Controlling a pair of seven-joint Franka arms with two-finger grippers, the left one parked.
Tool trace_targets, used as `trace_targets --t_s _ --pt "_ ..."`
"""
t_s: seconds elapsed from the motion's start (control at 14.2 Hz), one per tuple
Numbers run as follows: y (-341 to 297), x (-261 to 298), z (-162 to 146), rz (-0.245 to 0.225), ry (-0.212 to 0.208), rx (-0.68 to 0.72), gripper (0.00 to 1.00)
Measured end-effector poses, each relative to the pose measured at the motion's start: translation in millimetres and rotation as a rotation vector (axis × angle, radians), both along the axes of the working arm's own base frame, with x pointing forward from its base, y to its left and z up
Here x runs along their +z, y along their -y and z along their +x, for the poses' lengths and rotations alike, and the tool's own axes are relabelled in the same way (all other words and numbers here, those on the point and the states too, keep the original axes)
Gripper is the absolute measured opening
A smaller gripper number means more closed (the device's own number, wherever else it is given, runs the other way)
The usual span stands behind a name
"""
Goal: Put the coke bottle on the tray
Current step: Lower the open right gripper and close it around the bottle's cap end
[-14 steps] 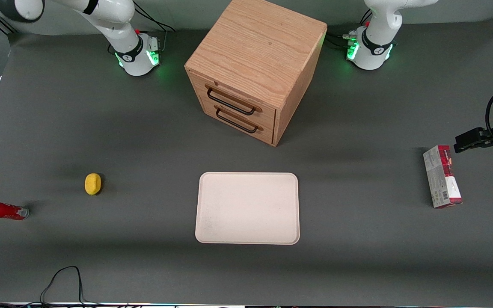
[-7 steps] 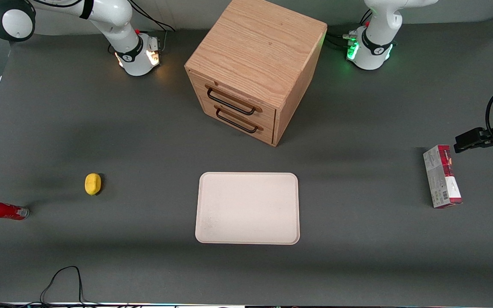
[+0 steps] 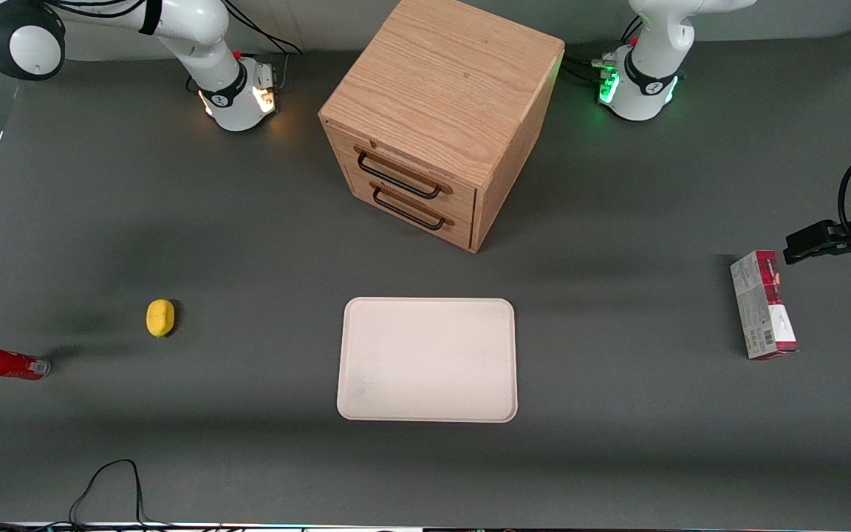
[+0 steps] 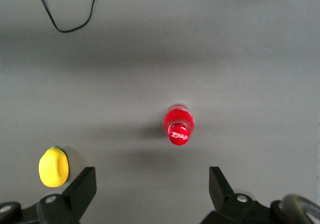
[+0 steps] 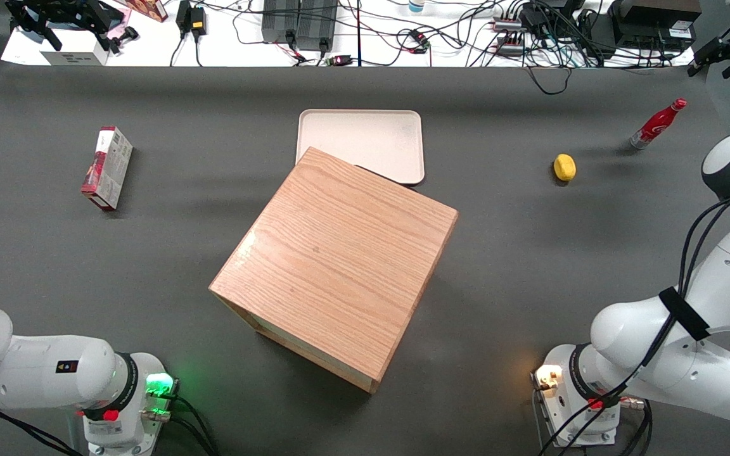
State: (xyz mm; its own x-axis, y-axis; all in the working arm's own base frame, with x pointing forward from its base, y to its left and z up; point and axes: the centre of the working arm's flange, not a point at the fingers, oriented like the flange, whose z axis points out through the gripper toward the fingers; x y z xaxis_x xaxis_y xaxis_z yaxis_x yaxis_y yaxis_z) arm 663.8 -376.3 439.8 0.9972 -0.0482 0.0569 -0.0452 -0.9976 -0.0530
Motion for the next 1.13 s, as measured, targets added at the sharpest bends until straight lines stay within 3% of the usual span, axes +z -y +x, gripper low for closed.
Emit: trace_targets --t_s 0.35,1.13 --pt "6 -50 9 0.011 -0.015 0.029 1.00" --pt "29 -116 11 0.004 -0.001 0.099 1.00"
